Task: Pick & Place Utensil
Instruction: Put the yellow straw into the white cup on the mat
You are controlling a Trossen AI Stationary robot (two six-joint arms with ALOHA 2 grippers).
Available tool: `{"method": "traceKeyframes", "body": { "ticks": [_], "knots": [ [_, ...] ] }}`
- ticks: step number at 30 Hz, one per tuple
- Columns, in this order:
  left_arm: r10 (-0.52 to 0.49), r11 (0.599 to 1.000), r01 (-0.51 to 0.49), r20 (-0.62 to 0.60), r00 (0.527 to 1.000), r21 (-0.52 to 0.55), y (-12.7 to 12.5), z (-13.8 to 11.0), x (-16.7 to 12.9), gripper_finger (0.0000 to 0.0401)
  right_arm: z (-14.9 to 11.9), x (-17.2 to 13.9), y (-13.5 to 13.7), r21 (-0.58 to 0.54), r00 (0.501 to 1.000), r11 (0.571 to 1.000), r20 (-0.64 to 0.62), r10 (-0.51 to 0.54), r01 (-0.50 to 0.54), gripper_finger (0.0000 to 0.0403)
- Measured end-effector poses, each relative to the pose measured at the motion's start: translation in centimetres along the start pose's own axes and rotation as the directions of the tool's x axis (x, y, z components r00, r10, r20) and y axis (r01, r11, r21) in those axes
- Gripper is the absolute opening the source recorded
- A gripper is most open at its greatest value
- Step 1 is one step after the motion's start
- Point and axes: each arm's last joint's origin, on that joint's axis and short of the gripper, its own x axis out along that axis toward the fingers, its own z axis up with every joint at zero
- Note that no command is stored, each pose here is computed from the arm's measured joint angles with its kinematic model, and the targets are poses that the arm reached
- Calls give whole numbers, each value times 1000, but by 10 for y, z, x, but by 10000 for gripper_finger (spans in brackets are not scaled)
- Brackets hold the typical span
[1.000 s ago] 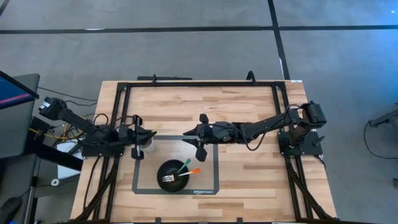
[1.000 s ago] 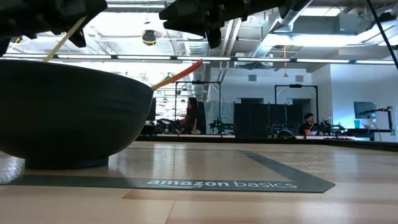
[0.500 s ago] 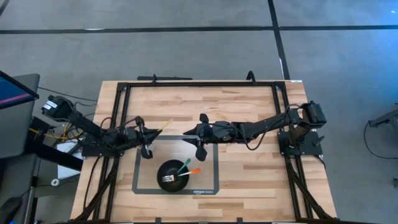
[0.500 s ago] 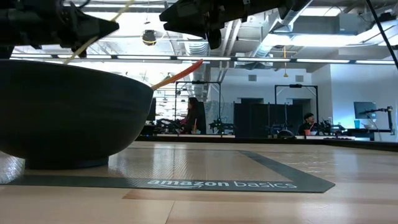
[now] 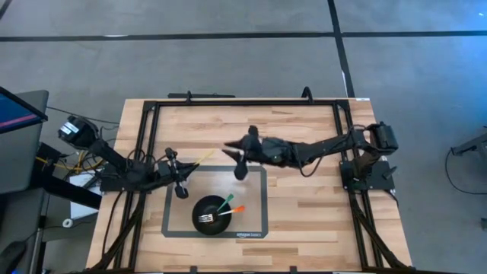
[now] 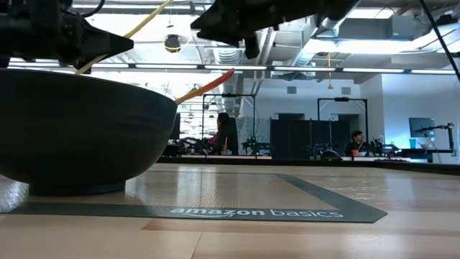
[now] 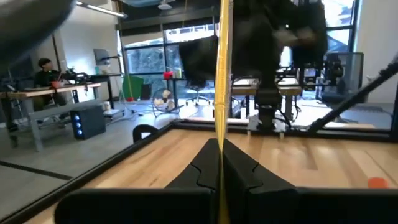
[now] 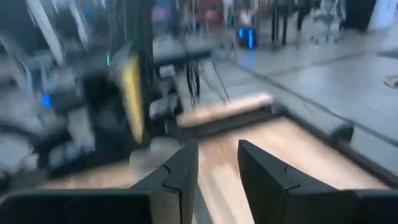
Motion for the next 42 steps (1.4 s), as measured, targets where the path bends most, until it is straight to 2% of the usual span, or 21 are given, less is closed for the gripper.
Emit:
{"method": "traceKeyframes", "body": {
  "ticks": [5,10,12,19,27,33,38,42],
  "knots": [
    [23,1000,-23,-17,1000,-1,-3,0,-4,2,-5,19,-7,26,991,998,120,56,-60,98],
    [47,999,-47,-19,999,-2,-2,1,-5,2,-14,45,0,4,970,974,101,223,-224,77],
    [61,998,-61,-23,998,0,-1,1,-5,2,-15,53,5,-16,962,967,99,255,-255,70],
    [49,998,-49,-19,999,26,-2,1,-5,3,-7,66,21,-162,946,948,136,295,-272,66],
    [45,999,-45,-19,999,27,-2,1,-5,4,10,65,21,-164,938,949,180,296,-268,58],
    [45,999,-44,-19,999,28,-2,1,-5,5,5,66,21,-168,947,949,136,291,-268,6],
    [41,999,-40,-18,999,27,-2,1,-5,5,5,66,20,-168,949,950,133,287,-264,11],
    [-16,999,16,-3,1000,37,-4,1,-5,5,5,66,20,-181,948,948,136,288,-262,3]
  ]
}}
